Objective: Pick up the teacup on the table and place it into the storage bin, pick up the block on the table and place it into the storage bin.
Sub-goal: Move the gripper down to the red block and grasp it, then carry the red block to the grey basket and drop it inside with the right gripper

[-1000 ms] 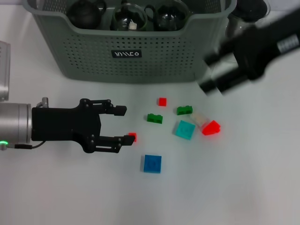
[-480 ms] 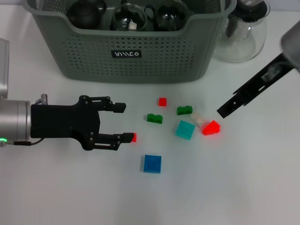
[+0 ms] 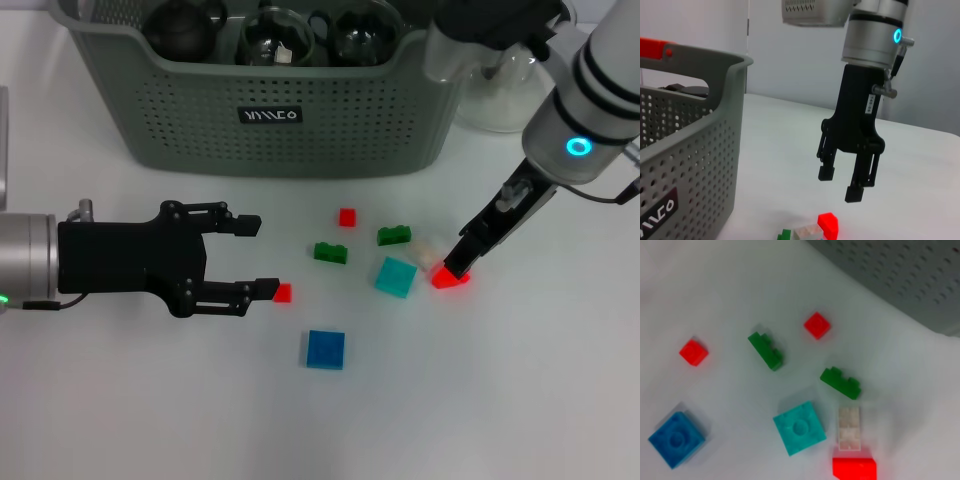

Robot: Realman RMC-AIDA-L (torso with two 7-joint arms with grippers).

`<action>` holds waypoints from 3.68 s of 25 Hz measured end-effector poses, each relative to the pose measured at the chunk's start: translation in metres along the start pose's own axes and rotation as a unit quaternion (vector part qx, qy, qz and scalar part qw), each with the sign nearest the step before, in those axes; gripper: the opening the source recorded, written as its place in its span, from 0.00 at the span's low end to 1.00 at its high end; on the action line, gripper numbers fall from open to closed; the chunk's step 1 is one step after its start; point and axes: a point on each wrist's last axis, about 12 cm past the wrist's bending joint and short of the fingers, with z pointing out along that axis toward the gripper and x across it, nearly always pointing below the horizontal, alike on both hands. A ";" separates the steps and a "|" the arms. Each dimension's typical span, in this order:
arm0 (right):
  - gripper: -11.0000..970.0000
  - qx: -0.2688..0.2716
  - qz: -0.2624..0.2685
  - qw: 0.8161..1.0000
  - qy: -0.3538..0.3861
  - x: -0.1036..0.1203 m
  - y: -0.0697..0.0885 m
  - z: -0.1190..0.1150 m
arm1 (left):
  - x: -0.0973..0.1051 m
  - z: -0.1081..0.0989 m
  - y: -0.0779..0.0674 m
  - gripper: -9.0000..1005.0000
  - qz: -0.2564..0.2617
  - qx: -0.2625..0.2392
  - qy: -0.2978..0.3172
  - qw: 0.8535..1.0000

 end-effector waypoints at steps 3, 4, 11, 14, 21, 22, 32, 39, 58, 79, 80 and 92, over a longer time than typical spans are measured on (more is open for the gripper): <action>0.76 0.004 0.005 1.000 0.002 -0.001 0.002 0.004 | 0.001 0.000 0.000 0.76 -0.001 0.000 0.000 1.000; 0.76 0.003 0.007 1.000 0.002 -0.001 0.002 0.005 | 0.001 0.000 0.000 0.76 -0.001 -0.001 0.000 1.000; 0.76 -0.009 0.017 1.000 -0.001 -0.003 0.004 0.012 | 0.001 0.000 0.000 0.76 -0.001 0.000 0.000 1.000; 0.76 -0.004 0.016 1.000 -0.001 -0.004 0.005 0.017 | 0.001 0.000 0.000 0.76 -0.001 0.000 0.000 1.000; 0.76 0.011 0.013 1.000 0.003 -0.006 0.006 0.029 | 0.002 0.000 -0.001 0.76 -0.002 0.000 0.000 1.000; 0.76 0.012 0.014 1.000 0.002 -0.006 0.005 0.030 | 0.002 0.000 -0.001 0.76 -0.002 0.000 0.000 1.000; 0.76 0.009 0.013 1.000 0.008 -0.009 0.008 0.037 | 0.002 0.000 -0.001 0.76 -0.002 0.000 0.000 1.000; 0.76 0.012 0.009 1.000 0.011 -0.009 0.009 0.039 | 0.002 0.000 -0.001 0.76 -0.002 -0.001 0.000 1.000; 0.47 0.022 -0.014 1.000 0.017 -0.010 0.015 0.044 | 0.003 0.000 0.000 0.76 -0.003 -0.006 0.002 1.000; 0.44 -0.136 -0.086 0.946 -0.282 -0.069 0.009 -0.157 | 0.002 0.001 0.000 0.76 -0.003 -0.004 0.000 1.000; 0.44 -0.133 -0.090 0.944 -0.289 -0.076 0.009 -0.158 | 0.002 0.002 0.000 0.76 -0.003 -0.004 0.000 1.000; 0.45 0.016 -0.116 0.943 -0.311 -0.147 0.004 -0.080 | 0.001 0.005 -0.001 0.76 -0.002 0.000 -0.002 1.000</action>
